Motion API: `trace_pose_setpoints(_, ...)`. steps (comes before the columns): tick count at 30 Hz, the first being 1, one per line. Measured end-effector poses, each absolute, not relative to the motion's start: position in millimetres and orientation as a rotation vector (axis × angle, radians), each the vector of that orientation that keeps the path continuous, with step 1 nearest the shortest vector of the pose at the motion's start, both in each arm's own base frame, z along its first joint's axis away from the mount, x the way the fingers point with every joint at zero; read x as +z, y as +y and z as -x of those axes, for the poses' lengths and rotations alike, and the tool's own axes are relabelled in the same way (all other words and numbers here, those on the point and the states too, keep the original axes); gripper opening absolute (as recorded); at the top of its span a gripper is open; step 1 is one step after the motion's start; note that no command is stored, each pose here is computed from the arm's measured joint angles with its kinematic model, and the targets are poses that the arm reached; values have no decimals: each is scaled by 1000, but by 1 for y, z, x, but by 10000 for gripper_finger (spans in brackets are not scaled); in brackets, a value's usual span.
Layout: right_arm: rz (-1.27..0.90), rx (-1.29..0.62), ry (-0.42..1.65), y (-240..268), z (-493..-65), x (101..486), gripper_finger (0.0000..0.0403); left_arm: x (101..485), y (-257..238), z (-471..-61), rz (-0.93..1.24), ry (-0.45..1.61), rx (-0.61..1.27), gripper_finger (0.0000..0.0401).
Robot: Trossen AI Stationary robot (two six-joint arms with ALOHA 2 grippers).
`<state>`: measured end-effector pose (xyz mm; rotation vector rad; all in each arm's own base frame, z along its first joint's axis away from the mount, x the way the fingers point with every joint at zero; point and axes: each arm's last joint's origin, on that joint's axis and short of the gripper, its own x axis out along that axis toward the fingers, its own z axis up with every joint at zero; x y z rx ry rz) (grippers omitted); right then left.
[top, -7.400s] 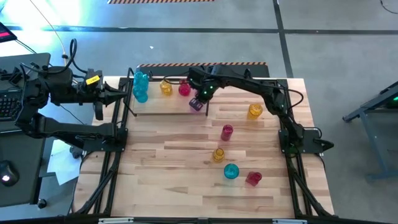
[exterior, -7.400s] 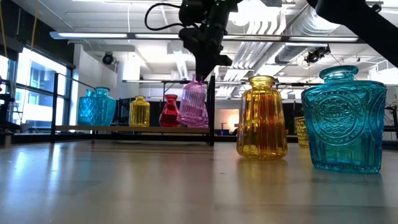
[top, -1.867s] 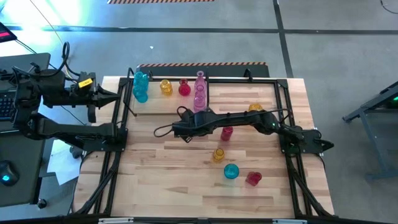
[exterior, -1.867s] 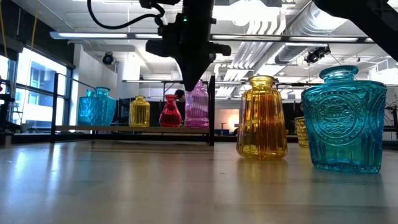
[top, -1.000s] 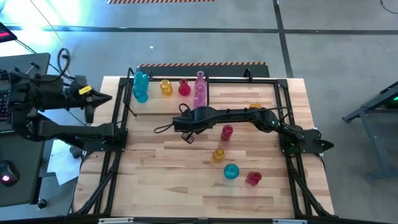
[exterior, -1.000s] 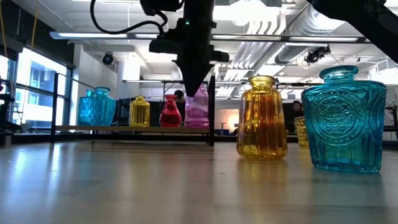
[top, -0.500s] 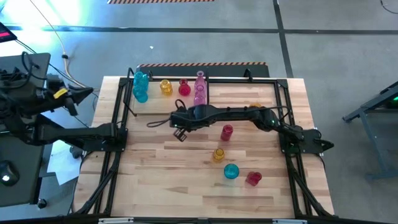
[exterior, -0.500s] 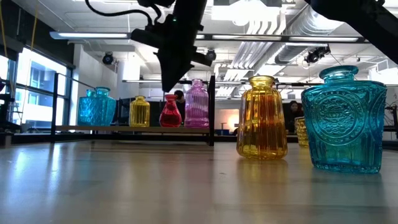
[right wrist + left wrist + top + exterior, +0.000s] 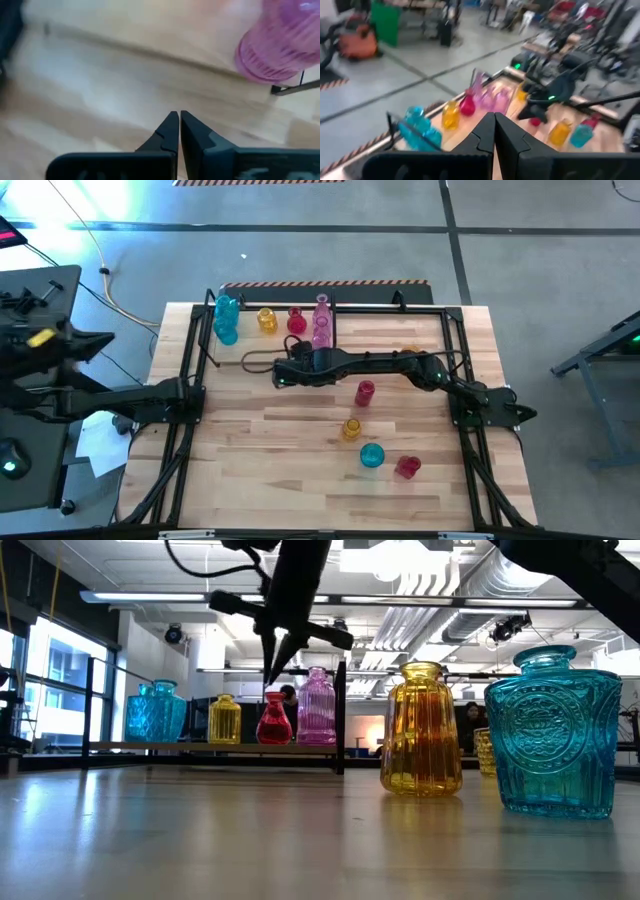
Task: Sort vases onto shelf
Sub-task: Put the purple vase on the shelf aligned with the other purple vase
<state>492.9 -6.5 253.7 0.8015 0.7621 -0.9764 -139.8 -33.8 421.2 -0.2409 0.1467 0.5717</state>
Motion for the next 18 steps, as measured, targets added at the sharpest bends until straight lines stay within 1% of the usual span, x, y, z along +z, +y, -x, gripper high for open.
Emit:
trace_pose_setpoints(3, -903, -1046, 669, 1, -493, 254, 0, 421, -39, 154, 224, 96, 516, 0)
trace_pose_setpoints(8, -1003, -1066, 572, 4, -497, 256, 0, 415, -45, 171, 224, 34, 500, 0)
trace_pose_setpoints(12, -1010, -1107, 503, -4, -498, 258, 0, 414, -47, 179, 222, 4, 496, 0)
trace_pose_setpoints(18, -1026, -1202, 502, -13, -491, 255, 0, 414, -48, 181, 222, -5, 484, 0)
